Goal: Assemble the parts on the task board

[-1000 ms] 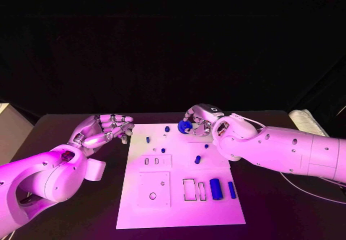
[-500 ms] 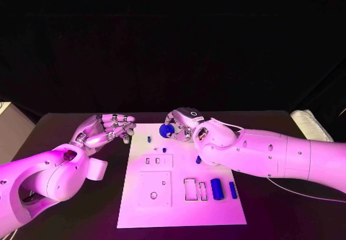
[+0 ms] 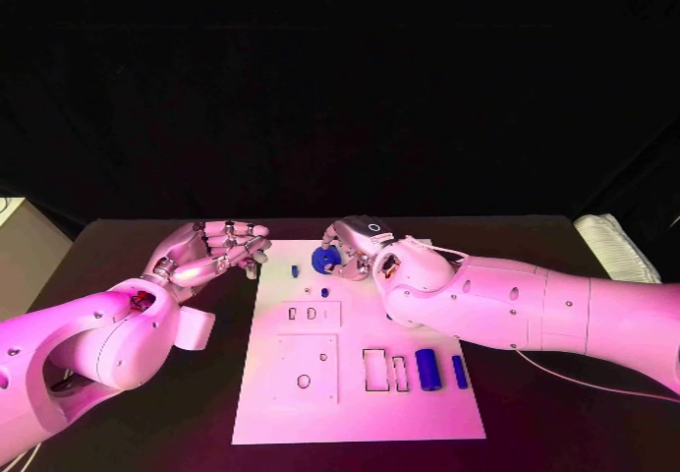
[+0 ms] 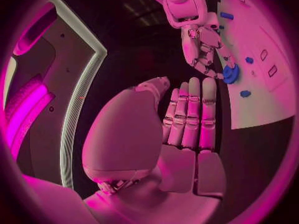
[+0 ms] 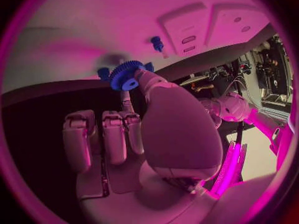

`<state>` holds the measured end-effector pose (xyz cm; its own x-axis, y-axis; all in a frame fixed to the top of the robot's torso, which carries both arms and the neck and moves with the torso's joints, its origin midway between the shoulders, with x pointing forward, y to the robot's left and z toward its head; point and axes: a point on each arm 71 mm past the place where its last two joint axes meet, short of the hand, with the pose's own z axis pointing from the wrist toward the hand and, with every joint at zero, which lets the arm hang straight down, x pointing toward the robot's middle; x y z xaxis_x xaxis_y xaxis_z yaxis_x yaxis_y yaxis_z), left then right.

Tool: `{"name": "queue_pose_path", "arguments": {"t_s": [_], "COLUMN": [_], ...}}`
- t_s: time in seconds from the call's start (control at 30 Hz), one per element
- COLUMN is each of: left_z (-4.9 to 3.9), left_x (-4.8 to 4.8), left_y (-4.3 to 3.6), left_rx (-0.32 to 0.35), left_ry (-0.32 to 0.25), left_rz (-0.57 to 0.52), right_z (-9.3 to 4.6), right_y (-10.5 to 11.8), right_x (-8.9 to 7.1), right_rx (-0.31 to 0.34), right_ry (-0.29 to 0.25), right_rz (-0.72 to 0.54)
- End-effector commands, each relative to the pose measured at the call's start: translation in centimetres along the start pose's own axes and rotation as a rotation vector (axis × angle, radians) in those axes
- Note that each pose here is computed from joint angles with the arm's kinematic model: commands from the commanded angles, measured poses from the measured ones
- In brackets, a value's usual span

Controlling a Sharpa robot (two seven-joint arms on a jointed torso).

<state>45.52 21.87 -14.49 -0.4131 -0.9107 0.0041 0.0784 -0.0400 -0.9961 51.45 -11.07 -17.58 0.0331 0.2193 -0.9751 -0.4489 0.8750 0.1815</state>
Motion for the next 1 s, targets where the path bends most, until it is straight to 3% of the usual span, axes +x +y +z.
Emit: {"name": "queue_pose_path", "arguments": {"t_s": [0.03, 0.53, 1.0], "left_z": [0.06, 0.03, 0.01], "left_x": [0.23, 0.18, 0.16], "left_y": [-0.16, -0.16, -0.16], "left_rx": [0.009, 0.008, 0.006], "left_ry": [0.02, 0.019, 0.018], "left_rz": [-0.004, -0.003, -0.003], "right_z": [0.1, 0.48, 0.66], "right_y": [0.03, -0.3, -0.32], "right_x": [0.3, 1.04, 1.1], "right_rx": [0.0, 0.023, 0.024], "right_ry": [0.022, 0.057, 0.043], "right_rz": [-0.025, -0.052, -0.037]}}
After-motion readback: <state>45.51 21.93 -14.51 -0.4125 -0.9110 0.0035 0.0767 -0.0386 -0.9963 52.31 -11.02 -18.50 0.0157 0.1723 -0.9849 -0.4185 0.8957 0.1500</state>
